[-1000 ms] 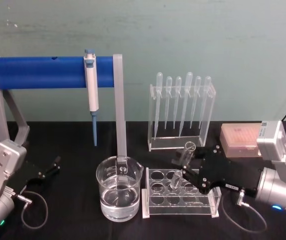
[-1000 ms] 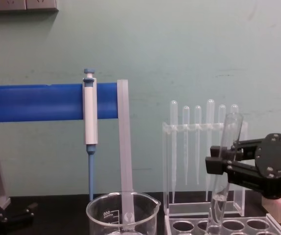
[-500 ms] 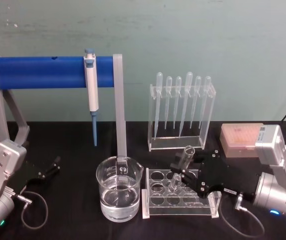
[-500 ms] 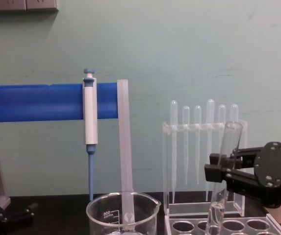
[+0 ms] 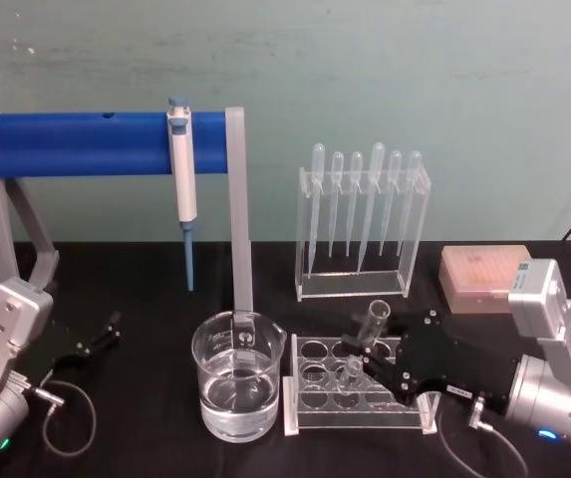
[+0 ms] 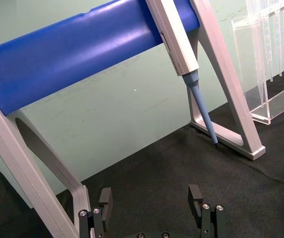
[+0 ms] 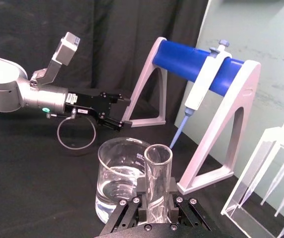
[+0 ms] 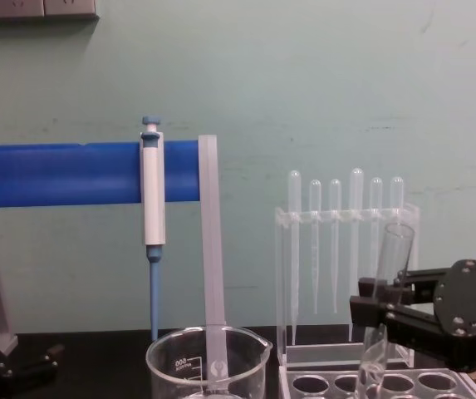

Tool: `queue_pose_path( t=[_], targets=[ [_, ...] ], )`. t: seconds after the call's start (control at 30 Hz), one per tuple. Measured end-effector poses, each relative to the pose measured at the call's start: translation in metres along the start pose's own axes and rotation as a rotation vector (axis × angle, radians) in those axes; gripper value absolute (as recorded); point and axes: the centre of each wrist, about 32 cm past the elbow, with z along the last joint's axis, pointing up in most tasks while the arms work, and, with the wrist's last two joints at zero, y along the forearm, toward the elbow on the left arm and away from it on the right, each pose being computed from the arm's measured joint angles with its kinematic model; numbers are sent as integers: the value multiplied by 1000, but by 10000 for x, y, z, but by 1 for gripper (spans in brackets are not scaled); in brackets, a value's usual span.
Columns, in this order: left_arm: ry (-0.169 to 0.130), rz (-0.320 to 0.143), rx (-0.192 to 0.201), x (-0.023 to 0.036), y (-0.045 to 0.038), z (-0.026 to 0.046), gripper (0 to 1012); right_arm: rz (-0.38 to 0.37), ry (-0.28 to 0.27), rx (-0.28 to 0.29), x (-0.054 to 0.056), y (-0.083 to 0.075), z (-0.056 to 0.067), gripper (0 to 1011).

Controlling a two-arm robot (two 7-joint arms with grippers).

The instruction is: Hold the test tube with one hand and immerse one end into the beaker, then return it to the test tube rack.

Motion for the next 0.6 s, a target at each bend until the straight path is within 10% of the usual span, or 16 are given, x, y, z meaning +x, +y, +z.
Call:
queue_pose_path(
  t=[0.6],
  targets=[
    [0,0,0,0,0,0,1000,-8,36,-34,-56,-5,-62,226]
  ],
)
